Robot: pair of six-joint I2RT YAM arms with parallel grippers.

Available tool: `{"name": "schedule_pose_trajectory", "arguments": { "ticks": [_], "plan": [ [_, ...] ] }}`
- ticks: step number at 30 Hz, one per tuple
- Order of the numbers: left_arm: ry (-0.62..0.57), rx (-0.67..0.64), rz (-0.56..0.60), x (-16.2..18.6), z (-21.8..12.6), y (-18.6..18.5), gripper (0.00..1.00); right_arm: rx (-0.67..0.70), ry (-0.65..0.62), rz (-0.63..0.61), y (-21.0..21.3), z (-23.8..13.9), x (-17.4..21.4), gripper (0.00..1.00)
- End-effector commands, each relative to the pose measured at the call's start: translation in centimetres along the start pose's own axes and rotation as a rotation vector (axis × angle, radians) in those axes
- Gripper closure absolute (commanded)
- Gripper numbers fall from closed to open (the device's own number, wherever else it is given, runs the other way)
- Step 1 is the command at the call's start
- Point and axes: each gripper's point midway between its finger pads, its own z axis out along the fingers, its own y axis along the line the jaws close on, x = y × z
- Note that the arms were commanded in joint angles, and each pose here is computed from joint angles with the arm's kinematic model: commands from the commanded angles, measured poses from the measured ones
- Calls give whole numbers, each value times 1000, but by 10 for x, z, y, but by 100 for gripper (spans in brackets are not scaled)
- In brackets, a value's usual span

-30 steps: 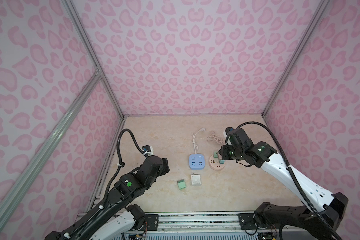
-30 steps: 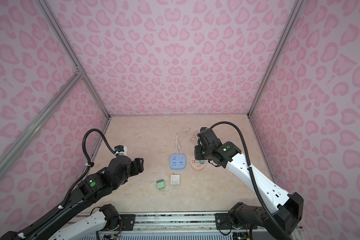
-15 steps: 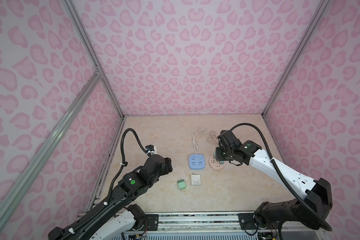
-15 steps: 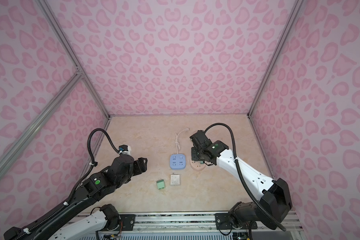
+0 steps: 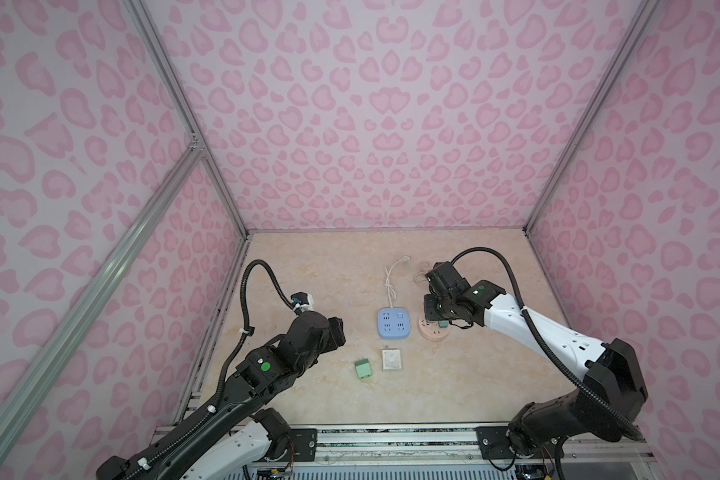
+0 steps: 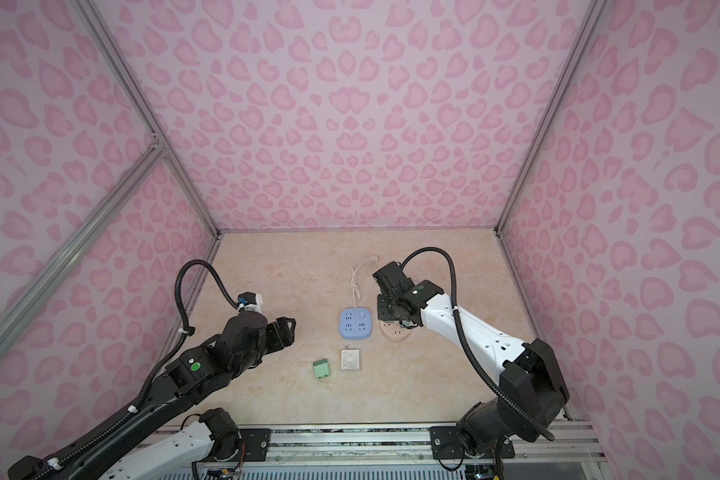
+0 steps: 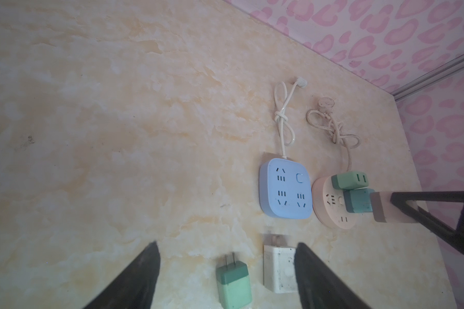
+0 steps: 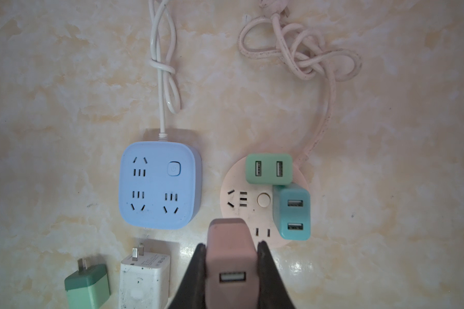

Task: Insert the plug
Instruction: 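Move the pink adapter over the free socket of the pink strip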

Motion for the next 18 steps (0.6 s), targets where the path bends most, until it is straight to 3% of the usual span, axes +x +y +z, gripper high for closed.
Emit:
{"name": "schedule_pose_trajectory", "arguments": {
  "ticks": [1,18],
  "plan": [
    [-16,5,-11,-2,-1,0,19,9,-5,9,0,8,0,100],
    [-26,-9,-29,-1,2,6,20,89,-23,-32,-6,30,-2,100]
  ]
}}
